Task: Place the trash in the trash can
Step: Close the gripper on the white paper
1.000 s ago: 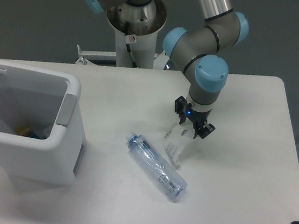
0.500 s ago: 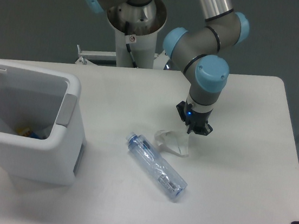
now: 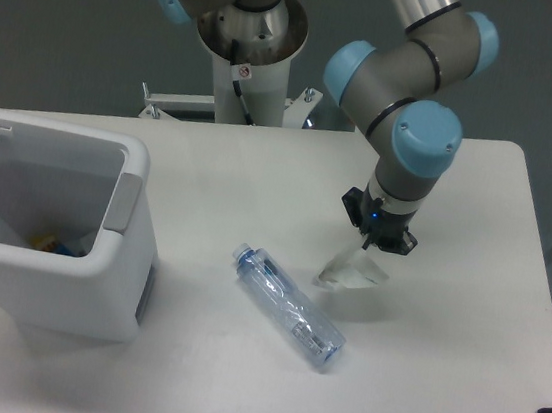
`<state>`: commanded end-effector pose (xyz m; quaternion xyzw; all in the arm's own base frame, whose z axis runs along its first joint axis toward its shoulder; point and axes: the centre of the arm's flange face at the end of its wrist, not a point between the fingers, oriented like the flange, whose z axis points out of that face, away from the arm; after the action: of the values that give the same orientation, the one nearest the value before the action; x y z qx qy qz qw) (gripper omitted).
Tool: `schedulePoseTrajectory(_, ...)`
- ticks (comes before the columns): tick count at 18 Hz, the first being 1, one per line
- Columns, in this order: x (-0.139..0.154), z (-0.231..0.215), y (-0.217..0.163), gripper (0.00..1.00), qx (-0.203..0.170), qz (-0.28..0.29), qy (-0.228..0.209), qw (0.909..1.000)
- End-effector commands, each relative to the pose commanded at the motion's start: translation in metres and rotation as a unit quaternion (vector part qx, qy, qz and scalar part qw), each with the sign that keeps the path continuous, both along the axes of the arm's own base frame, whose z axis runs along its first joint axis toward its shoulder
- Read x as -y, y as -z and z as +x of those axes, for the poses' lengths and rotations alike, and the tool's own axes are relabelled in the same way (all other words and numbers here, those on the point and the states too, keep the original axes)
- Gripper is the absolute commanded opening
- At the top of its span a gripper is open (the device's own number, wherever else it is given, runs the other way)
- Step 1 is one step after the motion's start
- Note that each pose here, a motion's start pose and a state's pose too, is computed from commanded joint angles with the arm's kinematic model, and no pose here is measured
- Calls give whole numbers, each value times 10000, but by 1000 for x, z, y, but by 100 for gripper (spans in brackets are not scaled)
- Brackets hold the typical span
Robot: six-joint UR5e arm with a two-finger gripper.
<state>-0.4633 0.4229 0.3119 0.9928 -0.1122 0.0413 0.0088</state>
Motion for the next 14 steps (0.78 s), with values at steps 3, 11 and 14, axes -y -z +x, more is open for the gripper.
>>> schedulePoseTrajectory(3,-15,-2,-8,0,101,218,-311,9992)
schedulePoseTrajectory(11,-43,18,-49,0,466,1200,-1056,9860)
schedulePoseTrajectory(14,-60,35,-78,0,619,1629,-1278,9764)
